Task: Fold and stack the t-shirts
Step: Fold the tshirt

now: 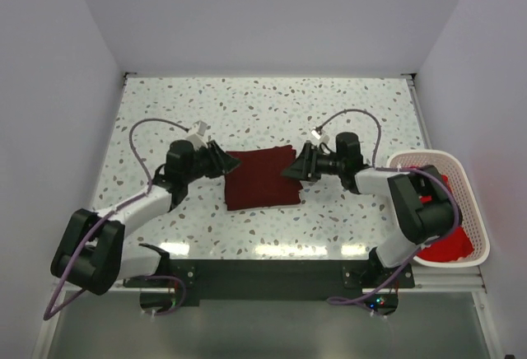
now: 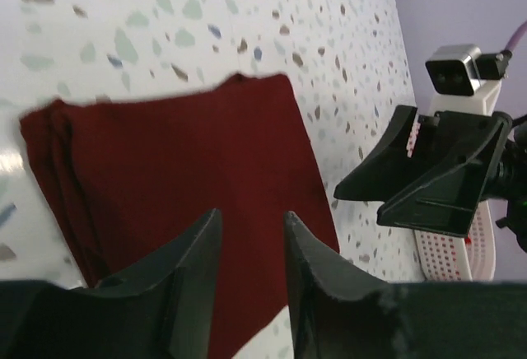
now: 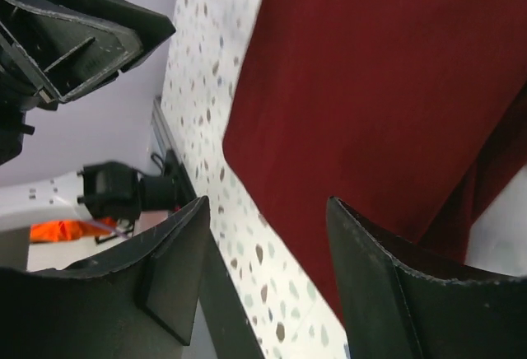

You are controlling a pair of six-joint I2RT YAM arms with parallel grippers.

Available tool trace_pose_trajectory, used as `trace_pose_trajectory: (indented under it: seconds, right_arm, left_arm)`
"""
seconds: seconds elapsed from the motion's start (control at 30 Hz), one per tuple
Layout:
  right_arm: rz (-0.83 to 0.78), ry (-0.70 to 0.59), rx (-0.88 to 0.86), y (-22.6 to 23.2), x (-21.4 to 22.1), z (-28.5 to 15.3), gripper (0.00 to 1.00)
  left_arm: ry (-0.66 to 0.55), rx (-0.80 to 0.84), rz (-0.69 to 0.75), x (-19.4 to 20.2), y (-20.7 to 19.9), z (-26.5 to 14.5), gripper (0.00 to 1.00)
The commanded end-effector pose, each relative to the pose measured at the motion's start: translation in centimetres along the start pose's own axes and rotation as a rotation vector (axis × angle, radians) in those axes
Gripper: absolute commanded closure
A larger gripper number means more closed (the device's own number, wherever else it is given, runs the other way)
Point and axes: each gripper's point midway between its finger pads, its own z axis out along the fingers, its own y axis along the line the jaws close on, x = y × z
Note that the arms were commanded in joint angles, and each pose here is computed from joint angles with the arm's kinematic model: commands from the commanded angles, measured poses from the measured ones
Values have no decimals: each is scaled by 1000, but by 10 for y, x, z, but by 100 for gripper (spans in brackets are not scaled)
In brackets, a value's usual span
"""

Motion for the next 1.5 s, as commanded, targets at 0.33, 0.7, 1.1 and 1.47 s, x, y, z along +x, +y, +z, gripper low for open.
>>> trace_pose_trajectory:
  seconds: [0.33, 0.7, 1.1, 1.47]
  right_arm:
    - [48, 42, 108, -51, 62, -11, 45]
    - [-61, -103, 41, -3, -38, 14, 42]
    - [25, -179, 136, -95, -78, 59, 43]
    - [-156, -111, 295, -53, -88, 8, 38]
  left_arm:
    - [196, -109, -215, 131, 61, -48, 78]
    - [-66, 31, -108, -4, 3, 3, 69]
    - [-62, -159, -193, -12, 93, 60, 78]
    - [-115, -154, -112, -51, 59, 19, 60]
